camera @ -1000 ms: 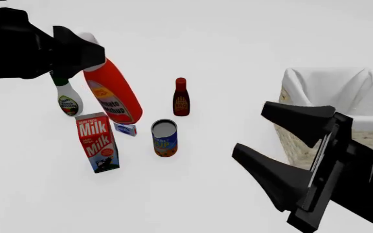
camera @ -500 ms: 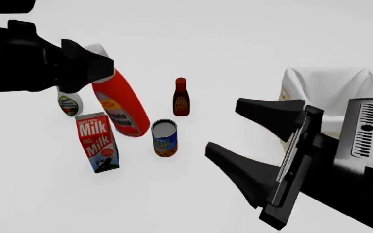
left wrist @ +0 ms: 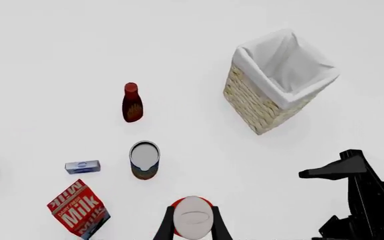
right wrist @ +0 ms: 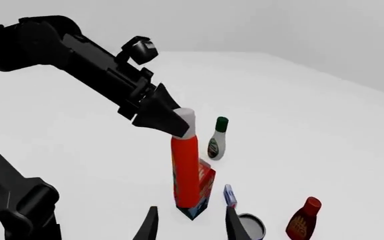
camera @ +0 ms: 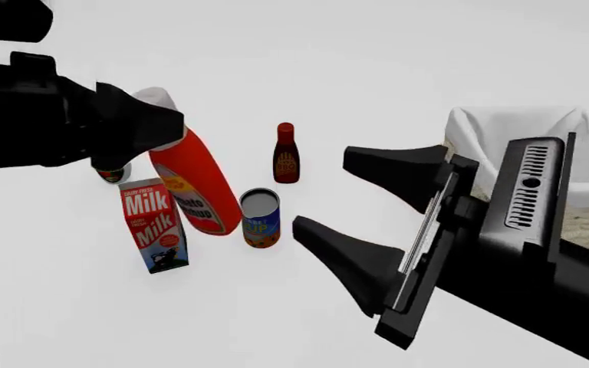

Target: Pick the ketchup and place it in the basket.

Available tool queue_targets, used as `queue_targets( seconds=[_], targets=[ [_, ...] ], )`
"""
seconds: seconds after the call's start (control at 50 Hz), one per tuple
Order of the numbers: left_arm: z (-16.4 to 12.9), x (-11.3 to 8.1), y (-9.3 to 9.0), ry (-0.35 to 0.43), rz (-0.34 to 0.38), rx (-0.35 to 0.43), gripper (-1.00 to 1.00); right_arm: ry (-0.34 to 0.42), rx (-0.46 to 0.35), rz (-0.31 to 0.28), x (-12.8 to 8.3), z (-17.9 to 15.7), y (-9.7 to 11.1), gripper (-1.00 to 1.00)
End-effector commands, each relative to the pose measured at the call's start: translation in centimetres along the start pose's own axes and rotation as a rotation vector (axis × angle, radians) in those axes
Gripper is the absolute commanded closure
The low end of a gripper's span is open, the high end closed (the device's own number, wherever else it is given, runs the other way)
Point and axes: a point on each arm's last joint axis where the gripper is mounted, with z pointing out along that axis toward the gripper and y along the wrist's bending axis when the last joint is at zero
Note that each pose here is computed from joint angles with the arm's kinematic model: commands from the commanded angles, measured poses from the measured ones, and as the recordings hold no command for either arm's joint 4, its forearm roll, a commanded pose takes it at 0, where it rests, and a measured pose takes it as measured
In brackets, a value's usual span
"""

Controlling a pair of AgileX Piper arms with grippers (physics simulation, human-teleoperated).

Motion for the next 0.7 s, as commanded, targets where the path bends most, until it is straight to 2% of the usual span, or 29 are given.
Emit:
queue_targets(
  seconds=[0.02, 0.2, 0.24, 0.26, 0.4, 0.7],
  targets=[
    [-0.4, 0.1, -0.4, -0.002, 0.015, 0.023, 1.0, -0.007, -0.011, 0.032, -0.7, 0.8, 0.1, -1.0],
    [-0.3, 0.4, -0.6, 0.005, 0.013, 0.032, 1.0, -0.006, -0.019, 0.067, -0.8, 1.7, 0.3, -1.0],
    [-0.3, 0.4, -0.6, 0.005, 0.016, 0.033, 1.0, -0.001, -0.012, 0.045, -0.5, 2.0, 0.2, -1.0],
    [-0.2, 0.5, -0.6, 0.007, 0.011, 0.032, 1.0, -0.002, -0.012, 0.064, -0.5, 2.1, 0.2, -1.0],
    [-0.1, 0.5, -0.8, 0.012, 0.017, 0.044, 1.0, 0.016, -0.013, 0.076, 0.3, 3.4, 0.3, -1.0],
    [-0.7, 0.1, -1.4, 0.015, 0.027, 0.07, 1.0, 0.031, -0.003, 0.076, 0.8, 4.9, 0.1, -1.0]
  ],
)
